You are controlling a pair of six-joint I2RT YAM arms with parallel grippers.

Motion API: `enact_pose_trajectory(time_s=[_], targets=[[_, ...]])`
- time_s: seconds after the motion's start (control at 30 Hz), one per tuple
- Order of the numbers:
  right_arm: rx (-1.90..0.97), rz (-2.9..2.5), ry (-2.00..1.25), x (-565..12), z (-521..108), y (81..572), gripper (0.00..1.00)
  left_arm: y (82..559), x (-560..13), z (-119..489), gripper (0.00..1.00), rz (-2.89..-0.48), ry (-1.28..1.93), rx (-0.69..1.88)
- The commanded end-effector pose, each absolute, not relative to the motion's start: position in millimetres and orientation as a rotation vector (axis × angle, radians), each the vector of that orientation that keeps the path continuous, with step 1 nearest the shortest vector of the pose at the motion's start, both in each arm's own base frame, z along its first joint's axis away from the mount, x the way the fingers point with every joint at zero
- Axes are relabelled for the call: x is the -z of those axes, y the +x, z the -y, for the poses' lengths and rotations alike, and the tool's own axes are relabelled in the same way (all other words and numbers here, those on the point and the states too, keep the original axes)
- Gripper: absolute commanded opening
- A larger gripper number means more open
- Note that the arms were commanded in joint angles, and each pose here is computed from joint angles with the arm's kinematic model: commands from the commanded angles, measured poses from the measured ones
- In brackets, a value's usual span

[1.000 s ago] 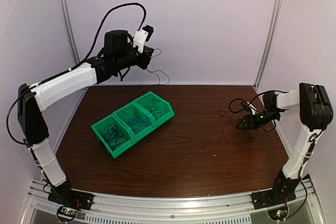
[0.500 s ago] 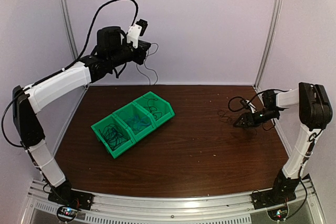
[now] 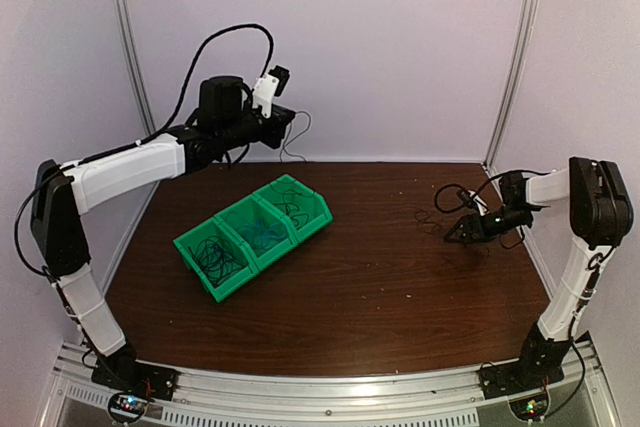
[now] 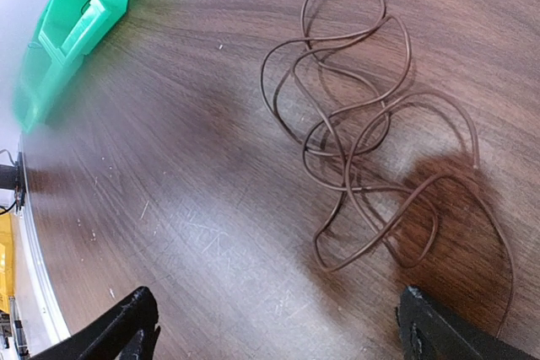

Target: Untangle the cables

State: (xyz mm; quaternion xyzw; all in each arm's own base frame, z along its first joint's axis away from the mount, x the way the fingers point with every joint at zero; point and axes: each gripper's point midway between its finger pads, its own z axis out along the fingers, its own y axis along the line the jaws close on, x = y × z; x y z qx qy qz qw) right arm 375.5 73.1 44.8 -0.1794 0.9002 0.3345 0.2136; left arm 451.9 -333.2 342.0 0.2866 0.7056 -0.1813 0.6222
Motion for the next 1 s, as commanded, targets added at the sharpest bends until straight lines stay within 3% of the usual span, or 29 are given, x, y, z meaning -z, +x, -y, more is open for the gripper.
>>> enact_pose_trajectory(time_s=[0.0, 0.97], targets=[[-0.917, -2.545, -0.495, -34.2, -71.0, 371.3, 1.00, 457.6, -331.9, 332.3, 0.00, -1.610, 0.621, 0.430], [-0.919, -2.545, -0.502, -35.0, -71.2, 371.3, 1.00, 476.7, -171.4, 323.2, 0.00, -1.970, 0.621, 0.435]])
